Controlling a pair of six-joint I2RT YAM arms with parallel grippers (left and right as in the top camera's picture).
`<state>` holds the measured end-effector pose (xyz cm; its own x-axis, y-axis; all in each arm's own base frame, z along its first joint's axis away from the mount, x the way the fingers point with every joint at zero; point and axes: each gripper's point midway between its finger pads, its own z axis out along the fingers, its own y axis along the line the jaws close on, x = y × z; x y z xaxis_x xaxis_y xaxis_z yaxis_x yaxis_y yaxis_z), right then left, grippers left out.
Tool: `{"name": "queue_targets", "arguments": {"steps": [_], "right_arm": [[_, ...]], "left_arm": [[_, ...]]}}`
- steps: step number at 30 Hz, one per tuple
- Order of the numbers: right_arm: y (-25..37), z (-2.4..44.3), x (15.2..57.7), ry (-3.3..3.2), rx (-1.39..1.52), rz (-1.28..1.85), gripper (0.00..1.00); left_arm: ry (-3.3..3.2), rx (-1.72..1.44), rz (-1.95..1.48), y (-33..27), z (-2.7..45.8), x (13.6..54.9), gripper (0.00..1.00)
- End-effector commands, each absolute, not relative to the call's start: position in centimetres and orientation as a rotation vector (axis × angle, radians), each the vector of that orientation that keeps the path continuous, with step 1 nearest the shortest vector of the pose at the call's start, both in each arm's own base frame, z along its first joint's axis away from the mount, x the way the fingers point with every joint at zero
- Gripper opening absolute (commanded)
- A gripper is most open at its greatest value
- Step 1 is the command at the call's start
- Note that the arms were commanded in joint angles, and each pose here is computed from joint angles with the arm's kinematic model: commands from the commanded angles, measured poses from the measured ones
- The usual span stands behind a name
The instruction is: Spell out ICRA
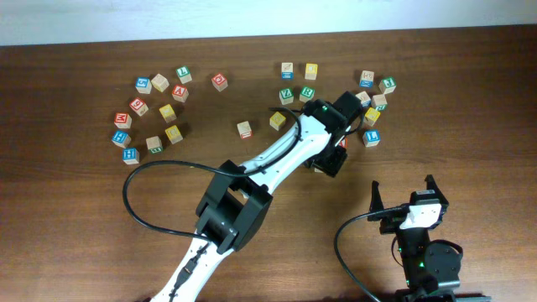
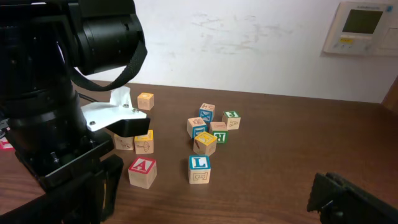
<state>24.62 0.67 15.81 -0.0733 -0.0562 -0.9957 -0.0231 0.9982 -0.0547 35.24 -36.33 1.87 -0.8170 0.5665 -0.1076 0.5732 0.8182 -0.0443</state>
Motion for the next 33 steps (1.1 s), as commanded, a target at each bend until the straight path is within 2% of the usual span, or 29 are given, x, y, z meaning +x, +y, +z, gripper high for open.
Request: {"name": "queue_targets", "arguments": {"steps": [1,2,7,10,12,15,16,21,24,33], "right_arm": [[0.3,15.5,24.6,1.651,-0.045,-0.042,0.98],[0.3,15.5,24.6,1.651,-0.045,-0.042,0.98],[0.3,15.5,24.6,1.651,-0.045,-0.042,0.98],[0.3,15.5,24.6,1.651,-0.045,-0.042,0.98],[0.3,15.5,24.6,1.651,-0.045,-0.042,0.98],[0.3,15.5,24.6,1.651,-0.045,-0.042,0.98],[0.3,15.5,24.6,1.651,-0.045,-0.042,0.98],[0.3,15.5,24.6,1.651,-0.045,-0.042,0.98],[0.3,15.5,24.6,1.651,-0.045,-0.042,0.99],[0.3,15.5,24.6,1.651,-0.045,-0.042,0.99]], "left_arm": [[2.920,0.787,-0.101,-36.1,2.4,35.8,0.60],[2.923,0.768,-0.104,-36.2,2.4,35.8,0.53],[2.985,0.621,-0.093,-35.9,1.7,35.1,0.40],[2.992,0.601,-0.092,-35.9,1.7,35.1,0.40],[2.992,0.601,-0.091,-35.8,1.7,35.1,0.34],[2.989,0.599,-0.093,-35.9,1.7,35.2,0.32],[2.988,0.599,-0.094,-35.9,1.7,35.2,0.27],[3.001,0.601,-0.069,-35.4,1.7,34.9,0.29],[3.038,0.590,-0.033,-34.6,2.1,34.1,0.26],[3.240,0.184,0.197,-28.2,2.8,32.8,0.23]]}}
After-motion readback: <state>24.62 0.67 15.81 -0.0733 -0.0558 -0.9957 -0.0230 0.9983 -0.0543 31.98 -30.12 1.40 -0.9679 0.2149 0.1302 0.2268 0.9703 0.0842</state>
